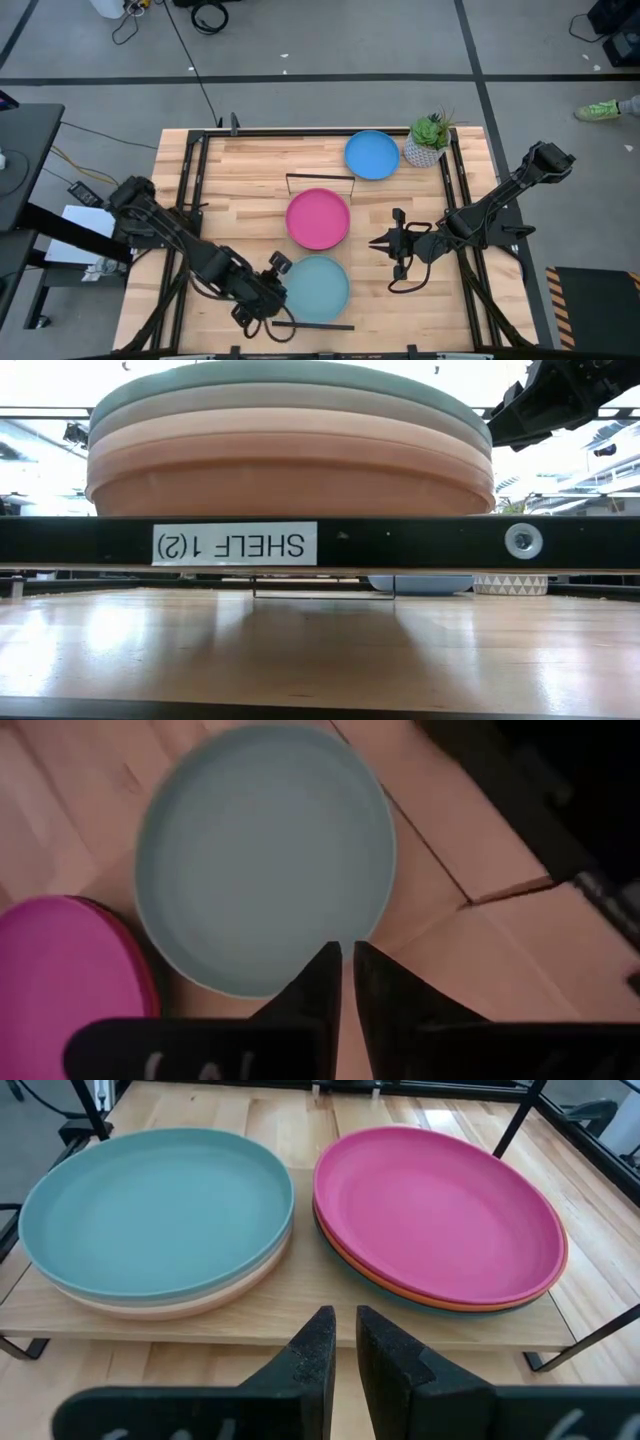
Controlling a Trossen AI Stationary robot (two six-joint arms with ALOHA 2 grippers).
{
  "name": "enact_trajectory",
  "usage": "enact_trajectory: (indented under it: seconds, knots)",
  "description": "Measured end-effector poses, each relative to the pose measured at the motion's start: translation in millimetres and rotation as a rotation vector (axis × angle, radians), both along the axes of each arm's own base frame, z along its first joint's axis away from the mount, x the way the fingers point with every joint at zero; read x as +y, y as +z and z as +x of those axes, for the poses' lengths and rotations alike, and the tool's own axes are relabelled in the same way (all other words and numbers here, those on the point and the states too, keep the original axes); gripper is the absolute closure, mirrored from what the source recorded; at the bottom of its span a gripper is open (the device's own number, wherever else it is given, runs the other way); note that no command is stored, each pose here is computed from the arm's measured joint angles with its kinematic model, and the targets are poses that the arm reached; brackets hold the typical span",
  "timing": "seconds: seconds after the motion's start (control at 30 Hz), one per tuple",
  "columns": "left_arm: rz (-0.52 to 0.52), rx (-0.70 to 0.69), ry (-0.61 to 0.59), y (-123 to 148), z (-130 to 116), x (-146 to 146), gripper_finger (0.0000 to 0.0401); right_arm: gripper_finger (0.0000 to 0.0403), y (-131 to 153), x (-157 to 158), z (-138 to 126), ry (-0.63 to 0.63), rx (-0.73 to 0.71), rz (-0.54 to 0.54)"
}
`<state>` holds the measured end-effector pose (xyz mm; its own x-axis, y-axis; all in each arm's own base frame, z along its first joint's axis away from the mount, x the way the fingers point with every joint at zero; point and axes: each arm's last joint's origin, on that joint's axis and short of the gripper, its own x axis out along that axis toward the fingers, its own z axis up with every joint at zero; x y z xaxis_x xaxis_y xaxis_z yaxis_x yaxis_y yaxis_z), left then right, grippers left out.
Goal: Place and stack plates onto a shelf
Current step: Stack the blue plate on top of the pink plate on the shelf
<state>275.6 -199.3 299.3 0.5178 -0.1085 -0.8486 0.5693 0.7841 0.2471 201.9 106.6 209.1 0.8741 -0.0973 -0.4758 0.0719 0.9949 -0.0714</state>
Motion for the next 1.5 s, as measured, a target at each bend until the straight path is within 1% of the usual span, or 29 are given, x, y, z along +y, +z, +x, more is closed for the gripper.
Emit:
enact_trajectory:
  seconds: [0.17,0.37,0.87,1.07,1.27,1.5]
  knots:
    - [-0.069,-0.07,0.04,1.8,-19.9,15.3,0.0365,0.0353,0.3,0.1,0.1,0.0,-0.003,0.002]
    - [-0.108,-0.138,0.096,-1.7,-43.0,34.0,0.0365,0.0353,0.4,0.2,0.2,0.0,-0.005,0.004]
    - [-0.279,-0.315,0.254,-5.4,-99.9,79.7,0.0365,0.0353,0.5,0.2,0.3,-0.003,-0.006,0.012]
    - [-0.294,-0.406,0.317,-9.4,-123.9,93.1,0.0365,0.0353,0.5,0.2,0.3,-0.003,-0.006,0.012]
    - [-0.334,-0.478,0.392,-16.0,-145.6,102.5,0.0365,0.0353,0.5,0.2,0.3,-0.005,-0.006,0.015]
    - [-0.355,-0.548,0.477,-33.3,-163.4,110.5,0.0365,0.0353,0.5,0.2,0.3,-0.005,-0.007,0.015]
